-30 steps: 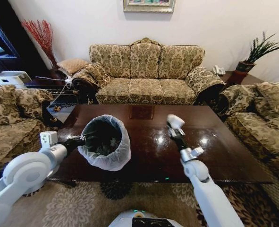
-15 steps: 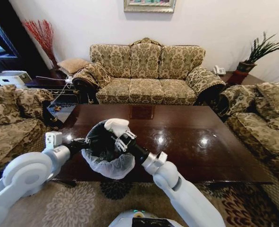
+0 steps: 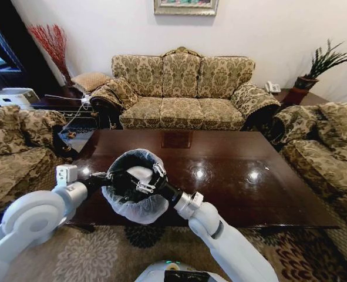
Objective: Move to the front of the table and place the trash on the table into the trash bin.
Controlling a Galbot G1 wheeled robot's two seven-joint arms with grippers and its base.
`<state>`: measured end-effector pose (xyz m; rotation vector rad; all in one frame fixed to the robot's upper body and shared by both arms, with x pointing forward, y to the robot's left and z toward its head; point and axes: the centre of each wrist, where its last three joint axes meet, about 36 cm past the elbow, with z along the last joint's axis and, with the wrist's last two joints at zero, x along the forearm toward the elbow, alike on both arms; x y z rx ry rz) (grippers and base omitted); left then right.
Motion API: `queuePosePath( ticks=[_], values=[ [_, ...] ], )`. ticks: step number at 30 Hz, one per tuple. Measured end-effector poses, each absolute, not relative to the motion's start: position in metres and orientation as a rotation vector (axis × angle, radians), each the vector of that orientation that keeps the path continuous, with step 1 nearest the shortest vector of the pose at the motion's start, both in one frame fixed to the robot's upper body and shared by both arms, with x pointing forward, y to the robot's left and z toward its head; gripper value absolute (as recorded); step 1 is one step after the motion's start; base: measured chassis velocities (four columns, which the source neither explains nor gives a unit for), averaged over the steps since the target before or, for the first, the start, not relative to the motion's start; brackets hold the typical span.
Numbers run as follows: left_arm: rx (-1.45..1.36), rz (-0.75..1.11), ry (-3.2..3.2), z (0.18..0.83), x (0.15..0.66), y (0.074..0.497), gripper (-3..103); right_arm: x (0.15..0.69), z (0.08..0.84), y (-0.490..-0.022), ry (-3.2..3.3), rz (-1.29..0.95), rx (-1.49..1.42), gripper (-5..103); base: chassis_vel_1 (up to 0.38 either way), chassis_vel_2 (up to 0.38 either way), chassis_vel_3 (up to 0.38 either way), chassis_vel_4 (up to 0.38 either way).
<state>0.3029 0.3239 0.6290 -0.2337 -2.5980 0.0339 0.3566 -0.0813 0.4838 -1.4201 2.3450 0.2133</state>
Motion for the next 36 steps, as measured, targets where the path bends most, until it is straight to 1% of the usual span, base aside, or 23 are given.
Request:
queuePosePath(
  ticks=[1, 2, 3, 4, 5, 7, 9, 10, 11, 13, 14, 17, 18, 19, 22, 24, 26, 27, 30, 31, 33, 34, 36],
  values=[
    [-0.227, 0.034, -2.6, 0.629, 0.302, 0.324, 0, 0.355, 0.487, -0.083, 2.33, 0.232, -1.419, 89, 0.0, 0.0, 0.0, 0.0],
    [-0.227, 0.034, -2.6, 0.629, 0.302, 0.324, 0, 0.355, 0.487, -0.083, 2.33, 0.232, -1.419, 89, 0.0, 0.0, 0.0, 0.0],
    [-0.219, 0.035, -2.601, 0.629, 0.302, 0.324, 0, 0.354, 0.49, -0.085, 2.312, 0.252, -1.418, 94, 0.0, 0.0, 0.0, 0.0],
    [-0.212, 0.036, -2.603, 0.629, 0.302, 0.324, 0, 0.354, 0.492, -0.087, 2.294, 0.266, -1.416, 94, 0.0, 0.0, 0.0, 0.0],
    [-0.19, 0.039, -2.612, 0.63, 0.301, 0.325, 0, 0.354, 0.495, -0.094, 2.25, 0.299, -1.398, 98, 0.0, 0.0, 0.0, 0.0],
    [-0.173, 0.042, -2.619, 0.631, 0.301, 0.326, 0, 0.354, 0.498, -0.098, 2.235, 0.309, -1.375, 99, 0.0, 0.0, 0.0, 0.0],
    [-0.101, 0.049, -2.649, 0.635, 0.298, 0.33, 0, 0.352, 0.506, -0.116, 2.229, 0.346, -1.273, 100, 0.0, 0.0, 0.0, 0.0],
    [-0.016, 0.05, -2.686, 0.641, 0.297, 0.337, 0, 0.348, 0.511, -0.137, 2.272, 0.379, -1.146, 100, 0.0, 0.0, 0.0, 0.0],
    [-0.016, 0.05, -2.686, 0.641, 0.297, 0.337, 0, 0.348, 0.511, -0.137, 2.272, 0.379, -1.146, 100, 0.0, 0.0, 0.0, 0.0],
    [0.116, 0.041, -2.735, 0.653, 0.295, 0.355, 0, 0.35, 0.507, -0.171, 2.355, 0.362, -0.976, 100, 0.0, 0.0, 0.0, 0.0],
    [0.116, 0.041, -2.735, 0.653, 0.295, 0.355, 0, 0.35, 0.507, -0.171, 2.355, 0.362, -0.976, 100, 0.0, 0.0, 0.0, 0.0],
    [0.285, 0.037, -2.774, 0.666, 0.285, 0.38, 0, 0.353, 0.499, -0.22, 2.543, 0.313, -0.634, 100, 0.0, 0.0, 0.0, 0.0],
    [0.285, 0.037, -2.774, 0.666, 0.285, 0.38, 0, 0.353, 0.499, -0.22, 2.543, 0.313, -0.634, 100, 0.0, 0.0, 0.0, 0.0],
    [0.342, 0.048, -2.775, 0.668, 0.281, 0.389, 0, 0.353, 0.498, -0.232, 2.62, 0.32, -0.498, 100, 0.0, 0.0, 0.0, 0.0],
    [0.498, 0.098, -2.766, 0.667, 0.267, 0.412, 0, 0.355, 0.486, -0.254, 2.727, 0.337, -0.266, 100, 0.0, 0.0, 0.0, 0.0],
    [0.557, 0.116, -2.76, 0.665, 0.262, 0.42, 0, 0.356, 0.481, -0.261, 2.746, 0.323, -0.219, 100, 0.0, 0.0, 0.0, 0.0],
    [0.735, 0.145, -2.738, 0.657, 0.25, 0.439, 0, 0.355, 0.475, -0.271, 2.766, 0.314, -0.149, 100, 0.0, 0.0, 0.0, 0.0],
    [0.735, 0.145, -2.738, 0.657, 0.25, 0.439, 0, 0.355, 0.475, -0.271, 2.766, 0.314, -0.149, 100, 0.0, 0.0, 0.0, 0.0],
    [0.93, 0.204, -2.687, 0.648, 0.233, 0.465, 0, 0.351, 0.471, -0.28, 2.779, 0.314, -0.115, 100, 0.0, 0.0, 0.0, 0.0],
    [0.93, 0.204, -2.687, 0.648, 0.233, 0.465, 0, 0.351, 0.471, -0.28, 2.779, 0.314, -0.115, 100, 0.0, 0.0, 0.0, 0.0],
    [1.069, 0.286, -2.644, 0.641, 0.223, 0.483, 0, 0.351, 0.467, -0.282, 2.784, 0.322, -0.101, 100, 0.0, 0.0, 0.0, 0.0],
    [1.069, 0.286, -2.644, 0.641, 0.223, 0.483, 0, 0.351, 0.467, -0.282, 2.784, 0.322, -0.101, 100, 0.0, 0.0, 0.0, 0.0],
    [1.19, 0.387, -2.603, 0.632, 0.212, 0.499, 0, 0.352, 0.465, -0.282, 2.782, 0.331, -0.103, 100, 0.001, -0.044, 0.01, 0.031]
  ],
)
